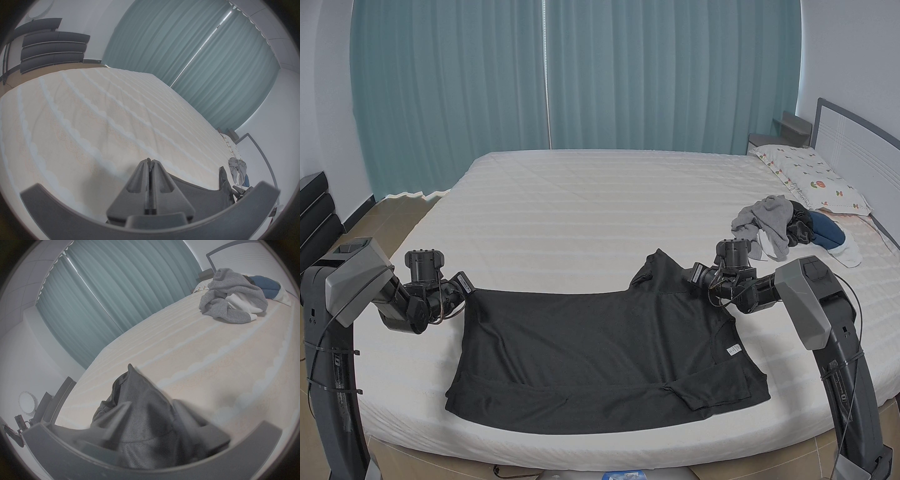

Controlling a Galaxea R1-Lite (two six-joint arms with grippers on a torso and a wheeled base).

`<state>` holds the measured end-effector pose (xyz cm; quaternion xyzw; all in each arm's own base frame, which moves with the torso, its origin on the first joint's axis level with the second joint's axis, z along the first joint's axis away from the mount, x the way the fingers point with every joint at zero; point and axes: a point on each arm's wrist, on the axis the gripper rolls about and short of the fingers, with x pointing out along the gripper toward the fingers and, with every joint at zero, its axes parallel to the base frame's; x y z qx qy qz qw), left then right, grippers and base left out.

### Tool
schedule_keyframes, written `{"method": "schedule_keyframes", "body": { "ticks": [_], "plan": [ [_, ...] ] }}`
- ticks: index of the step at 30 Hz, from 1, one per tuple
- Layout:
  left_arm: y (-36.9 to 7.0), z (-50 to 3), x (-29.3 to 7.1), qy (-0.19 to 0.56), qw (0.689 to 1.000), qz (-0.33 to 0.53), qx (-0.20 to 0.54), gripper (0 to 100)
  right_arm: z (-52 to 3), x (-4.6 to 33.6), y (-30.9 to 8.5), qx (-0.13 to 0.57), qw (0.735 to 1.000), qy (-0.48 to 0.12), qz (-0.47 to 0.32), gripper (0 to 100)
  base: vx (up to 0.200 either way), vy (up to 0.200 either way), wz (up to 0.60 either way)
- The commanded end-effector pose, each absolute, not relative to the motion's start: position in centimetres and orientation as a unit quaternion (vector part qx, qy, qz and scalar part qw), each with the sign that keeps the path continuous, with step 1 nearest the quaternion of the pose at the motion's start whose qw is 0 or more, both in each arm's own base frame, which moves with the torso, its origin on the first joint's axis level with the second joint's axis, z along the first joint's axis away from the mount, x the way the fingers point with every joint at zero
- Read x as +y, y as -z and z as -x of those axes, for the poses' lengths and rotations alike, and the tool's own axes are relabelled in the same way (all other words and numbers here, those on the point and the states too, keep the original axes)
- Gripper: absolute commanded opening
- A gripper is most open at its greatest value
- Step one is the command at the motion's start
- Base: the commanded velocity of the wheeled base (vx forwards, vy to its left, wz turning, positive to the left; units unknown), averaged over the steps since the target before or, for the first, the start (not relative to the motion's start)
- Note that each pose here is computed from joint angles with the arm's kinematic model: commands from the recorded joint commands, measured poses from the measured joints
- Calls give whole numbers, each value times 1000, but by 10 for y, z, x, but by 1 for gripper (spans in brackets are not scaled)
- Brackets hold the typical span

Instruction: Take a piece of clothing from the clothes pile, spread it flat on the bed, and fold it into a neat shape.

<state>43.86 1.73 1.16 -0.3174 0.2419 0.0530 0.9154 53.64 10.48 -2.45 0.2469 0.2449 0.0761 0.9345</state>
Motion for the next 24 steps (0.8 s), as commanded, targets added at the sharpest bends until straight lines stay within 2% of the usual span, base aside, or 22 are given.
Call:
{"method": "schedule_keyframes", "body": {
  "ticks": [1, 11, 24],
  "plan": [
    [-12, -439, 17, -53, 916, 317, 241, 0, -537, 106, 22, 240, 935, -77, -250, 0, 0, 0, 0],
    [-25, -438, 21, -53, 920, 318, 224, 0, -538, 102, -12, 204, 935, -54, -286, 0, 0, 0, 0],
    [-27, -438, 29, -60, 920, 320, 219, 0, -536, 96, -24, 187, 934, -30, -304, 0, 0, 0, 0]
  ]
}}
